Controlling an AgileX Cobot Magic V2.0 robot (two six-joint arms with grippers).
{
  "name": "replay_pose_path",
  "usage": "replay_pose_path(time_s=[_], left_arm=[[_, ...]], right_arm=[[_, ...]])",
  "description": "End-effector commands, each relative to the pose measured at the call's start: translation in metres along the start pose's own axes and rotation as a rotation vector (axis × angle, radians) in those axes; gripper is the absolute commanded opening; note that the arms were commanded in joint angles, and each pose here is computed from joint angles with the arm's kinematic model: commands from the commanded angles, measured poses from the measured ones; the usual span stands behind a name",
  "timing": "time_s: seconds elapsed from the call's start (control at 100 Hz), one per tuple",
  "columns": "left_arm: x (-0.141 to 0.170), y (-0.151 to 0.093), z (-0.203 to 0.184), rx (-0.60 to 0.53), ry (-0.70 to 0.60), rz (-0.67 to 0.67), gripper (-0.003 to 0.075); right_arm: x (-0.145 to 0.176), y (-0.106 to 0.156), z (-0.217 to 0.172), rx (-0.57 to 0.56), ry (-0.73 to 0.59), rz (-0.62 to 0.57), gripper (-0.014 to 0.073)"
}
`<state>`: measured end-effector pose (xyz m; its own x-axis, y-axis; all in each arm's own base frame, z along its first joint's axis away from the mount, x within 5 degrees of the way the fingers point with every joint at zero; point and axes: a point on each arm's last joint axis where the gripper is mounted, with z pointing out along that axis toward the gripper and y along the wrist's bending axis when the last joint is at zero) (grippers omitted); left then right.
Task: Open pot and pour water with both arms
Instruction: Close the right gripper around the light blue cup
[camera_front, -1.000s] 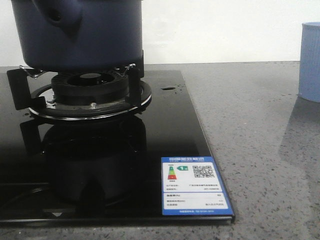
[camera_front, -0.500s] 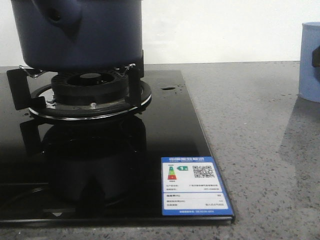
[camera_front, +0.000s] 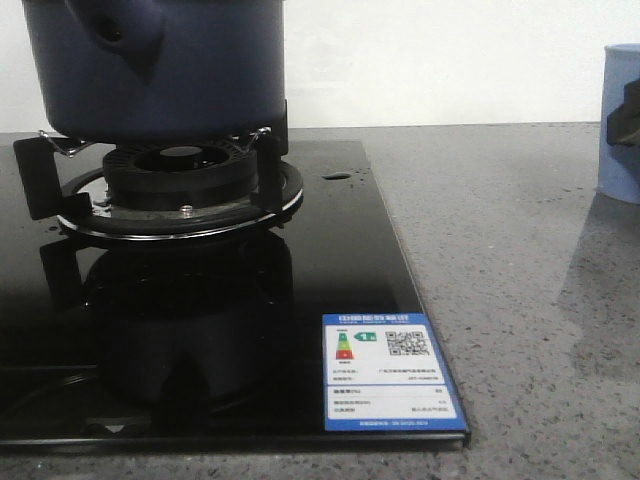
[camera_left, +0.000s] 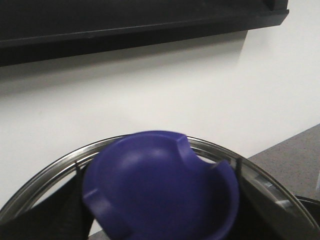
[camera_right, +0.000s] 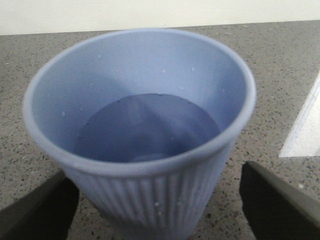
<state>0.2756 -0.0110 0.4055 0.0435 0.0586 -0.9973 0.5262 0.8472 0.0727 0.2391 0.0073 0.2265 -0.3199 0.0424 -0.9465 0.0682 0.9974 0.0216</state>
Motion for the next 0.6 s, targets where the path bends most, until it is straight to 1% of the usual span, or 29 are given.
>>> replay_pose_path(time_s=[0.0, 0.08, 0.18, 0.37, 0.59], left_arm=[[-0.0278, -0.0067, -0.0084, 0.008, -0.111, -0.015, 0.0369], [-0.0278, -0.0067, -0.0084, 0.008, -0.111, -0.015, 0.0369], [-0.0278, -0.0067, -0.0084, 0.008, -0.111, -0.015, 0.0369], [-0.0278, -0.0067, -0.0084, 0.008, -0.111, -0.015, 0.0369], [-0.0278, -0.0067, -0.0084, 0.008, -0.111, -0.015, 0.0369]], right_arm=[[-0.0189, 0.0004, 0.0008, 0.007, -0.122, -0.004, 0.0588], [-0.016, 0.001, 0.0039, 0.004, -0.11, -0.008, 0.0588], [-0.0168, 0.0009, 0.0042, 0.004, -0.121, 0.016, 0.0588], [-0.0194, 0.004, 0.0038, -0.028, -0.15, -0.016, 0.0587], [-0.0223, 0.0036, 0.0033, -0.023, -0.183, -0.016, 0.0587]])
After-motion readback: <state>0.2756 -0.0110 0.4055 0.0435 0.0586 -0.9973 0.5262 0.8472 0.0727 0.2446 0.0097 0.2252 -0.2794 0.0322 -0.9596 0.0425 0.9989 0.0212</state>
